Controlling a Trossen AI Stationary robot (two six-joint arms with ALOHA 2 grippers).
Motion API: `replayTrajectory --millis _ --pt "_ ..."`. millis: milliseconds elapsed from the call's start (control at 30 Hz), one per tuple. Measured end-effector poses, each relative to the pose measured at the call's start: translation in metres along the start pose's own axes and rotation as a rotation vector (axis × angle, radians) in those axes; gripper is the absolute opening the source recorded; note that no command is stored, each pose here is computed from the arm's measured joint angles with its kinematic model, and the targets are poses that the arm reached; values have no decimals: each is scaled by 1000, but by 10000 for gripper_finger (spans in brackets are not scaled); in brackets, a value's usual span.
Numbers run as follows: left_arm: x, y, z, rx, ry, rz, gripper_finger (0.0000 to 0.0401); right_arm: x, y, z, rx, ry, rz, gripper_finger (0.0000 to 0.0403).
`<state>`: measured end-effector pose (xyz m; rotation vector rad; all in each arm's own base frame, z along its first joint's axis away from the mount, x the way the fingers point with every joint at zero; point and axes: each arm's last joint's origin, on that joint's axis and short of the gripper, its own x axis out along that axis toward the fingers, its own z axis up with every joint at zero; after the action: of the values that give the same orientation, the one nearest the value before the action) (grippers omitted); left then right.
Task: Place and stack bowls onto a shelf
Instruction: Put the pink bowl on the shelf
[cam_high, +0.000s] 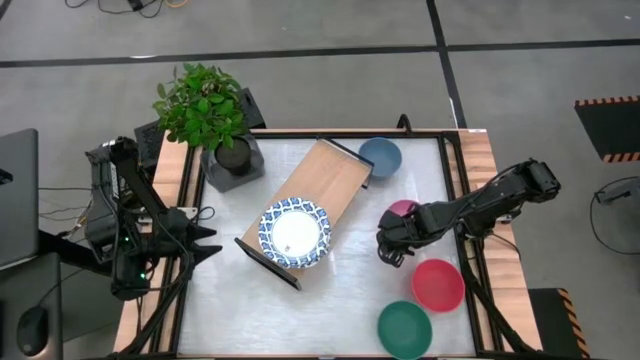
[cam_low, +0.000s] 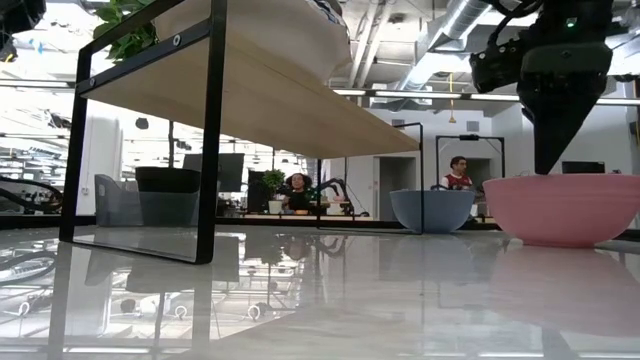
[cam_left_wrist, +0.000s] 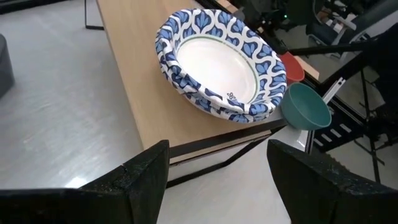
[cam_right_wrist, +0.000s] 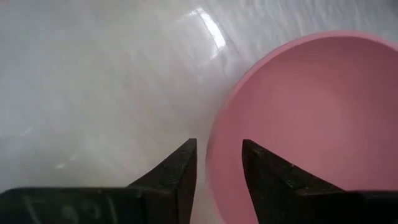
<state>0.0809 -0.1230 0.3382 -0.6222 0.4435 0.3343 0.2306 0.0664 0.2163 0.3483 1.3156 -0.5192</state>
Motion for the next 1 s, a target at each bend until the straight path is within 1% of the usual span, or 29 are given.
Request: replayTrajectory --millis 600,733,900,1000 --pt "0 0 0 0 4 1 254 1 -2 1 4 7 -2 152" --pt "0 0 0 -1 8 1 254 9 0 3 2 50 -19 152" --pt "0 0 0 -3 9 2 254 20 4 3 -37 135 -17 152" --pt "0 1 0 2 9 5 254 24 3 3 -26 156 -34 138"
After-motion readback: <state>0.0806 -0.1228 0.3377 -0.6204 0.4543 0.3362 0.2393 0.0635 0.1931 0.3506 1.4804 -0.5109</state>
